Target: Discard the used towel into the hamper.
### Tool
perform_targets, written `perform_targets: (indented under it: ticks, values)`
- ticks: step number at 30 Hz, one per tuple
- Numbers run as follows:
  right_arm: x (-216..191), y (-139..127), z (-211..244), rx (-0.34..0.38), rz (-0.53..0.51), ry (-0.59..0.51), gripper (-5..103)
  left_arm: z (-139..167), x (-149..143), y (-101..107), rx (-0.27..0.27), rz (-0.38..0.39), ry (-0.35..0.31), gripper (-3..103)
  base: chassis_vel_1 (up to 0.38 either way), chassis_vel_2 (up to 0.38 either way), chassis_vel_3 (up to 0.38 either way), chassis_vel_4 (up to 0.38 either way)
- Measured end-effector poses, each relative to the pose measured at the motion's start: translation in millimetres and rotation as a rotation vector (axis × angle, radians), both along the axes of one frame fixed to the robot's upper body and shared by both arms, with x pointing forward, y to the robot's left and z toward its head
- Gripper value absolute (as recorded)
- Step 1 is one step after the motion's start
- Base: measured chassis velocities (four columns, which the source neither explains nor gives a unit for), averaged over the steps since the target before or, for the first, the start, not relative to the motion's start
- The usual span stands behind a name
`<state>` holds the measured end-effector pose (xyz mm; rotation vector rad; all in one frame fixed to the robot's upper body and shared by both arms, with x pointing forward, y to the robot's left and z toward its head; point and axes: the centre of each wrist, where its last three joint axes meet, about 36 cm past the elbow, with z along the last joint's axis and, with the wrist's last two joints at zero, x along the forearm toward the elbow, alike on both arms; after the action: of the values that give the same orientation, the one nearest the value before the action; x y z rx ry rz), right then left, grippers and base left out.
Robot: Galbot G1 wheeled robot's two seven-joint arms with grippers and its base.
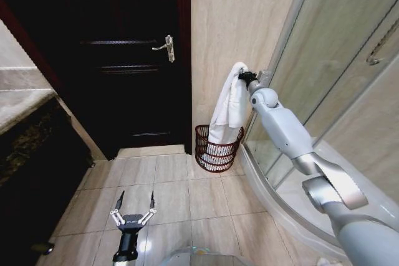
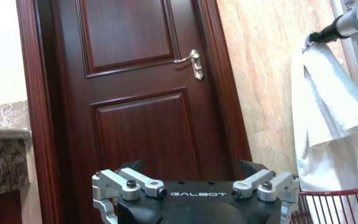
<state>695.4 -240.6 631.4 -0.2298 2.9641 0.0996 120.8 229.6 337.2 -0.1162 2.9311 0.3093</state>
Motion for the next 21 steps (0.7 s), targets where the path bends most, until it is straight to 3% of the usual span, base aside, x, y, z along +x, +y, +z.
perform_targets:
  ticks: [21]
  values:
    - [-9, -4, -9, -0.003, 0.001, -0.003, 7, 9, -12, -3, 0.014, -0.023, -0.007, 100, 0.0, 0.0, 0.0, 0.0]
